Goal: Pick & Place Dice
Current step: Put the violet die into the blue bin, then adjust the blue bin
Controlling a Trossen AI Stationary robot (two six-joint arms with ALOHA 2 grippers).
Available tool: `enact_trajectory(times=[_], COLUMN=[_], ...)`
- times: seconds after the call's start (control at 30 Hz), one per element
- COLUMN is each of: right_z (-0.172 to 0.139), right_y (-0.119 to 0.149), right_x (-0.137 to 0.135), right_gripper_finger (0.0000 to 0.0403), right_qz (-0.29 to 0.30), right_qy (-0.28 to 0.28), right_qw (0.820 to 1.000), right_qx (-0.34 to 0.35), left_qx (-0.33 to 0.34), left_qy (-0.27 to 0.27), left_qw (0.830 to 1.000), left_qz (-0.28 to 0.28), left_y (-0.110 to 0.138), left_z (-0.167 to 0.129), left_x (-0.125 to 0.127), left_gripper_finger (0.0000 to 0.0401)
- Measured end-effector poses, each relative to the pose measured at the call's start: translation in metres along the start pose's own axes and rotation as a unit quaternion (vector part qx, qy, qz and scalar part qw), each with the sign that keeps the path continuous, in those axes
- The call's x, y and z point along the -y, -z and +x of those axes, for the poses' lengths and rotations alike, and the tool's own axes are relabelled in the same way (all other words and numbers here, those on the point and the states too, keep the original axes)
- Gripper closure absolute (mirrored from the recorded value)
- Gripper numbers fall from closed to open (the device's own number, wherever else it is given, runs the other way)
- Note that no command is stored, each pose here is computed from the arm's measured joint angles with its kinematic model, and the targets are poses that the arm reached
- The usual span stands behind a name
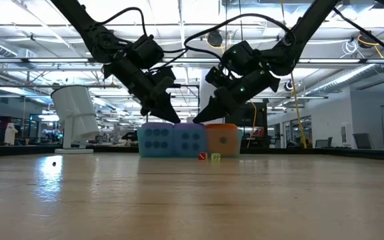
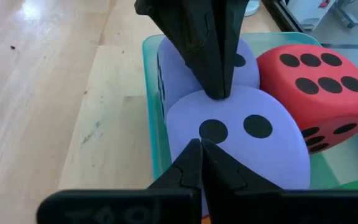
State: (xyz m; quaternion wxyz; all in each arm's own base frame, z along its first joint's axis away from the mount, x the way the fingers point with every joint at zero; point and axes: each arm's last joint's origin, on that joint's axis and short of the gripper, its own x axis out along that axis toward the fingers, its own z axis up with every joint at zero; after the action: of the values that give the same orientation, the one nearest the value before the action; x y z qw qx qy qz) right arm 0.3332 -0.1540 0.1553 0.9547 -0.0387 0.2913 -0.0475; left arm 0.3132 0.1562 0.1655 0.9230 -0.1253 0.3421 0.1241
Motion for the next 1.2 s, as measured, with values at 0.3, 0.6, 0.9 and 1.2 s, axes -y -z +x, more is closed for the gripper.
enact_trajectory(times=[0.3, 0.6, 0.9, 1.2], right_z=[-0.015, -0.026, -0.067, -0.075], right_y=[-0.022, -0.038, -0.025, 0.016], right_x=[-0.008, -0.018, 0.029, 0.045], right_gripper_finger=[0.0403, 0.0393, 0.0402, 0.0402], right_qz=[-0.024, -0.032, 0.075, 0.137], right_qy=[0.005, 0.012, 0.088, 0.135], right_qw=[0.999, 0.997, 0.993, 0.979], right_qx=[0.047, 0.07, 0.003, -0.072], left_qx=[0.038, 0.057, 0.049, -0.009], left_qy=[-0.003, -0.051, -0.058, -0.165], left_qw=[0.999, 0.996, 0.997, 0.98], left_qz=[0.018, 0.044, -0.024, -0.108], left_y=[-0.013, -0.024, -0.021, 0.013], left_z=[-0.021, -0.045, -0.059, -0.058], left_x=[0.004, 0.006, -0.027, -0.047], left_gripper_finger=[0.0384, 0.0384, 0.0395, 0.0398])
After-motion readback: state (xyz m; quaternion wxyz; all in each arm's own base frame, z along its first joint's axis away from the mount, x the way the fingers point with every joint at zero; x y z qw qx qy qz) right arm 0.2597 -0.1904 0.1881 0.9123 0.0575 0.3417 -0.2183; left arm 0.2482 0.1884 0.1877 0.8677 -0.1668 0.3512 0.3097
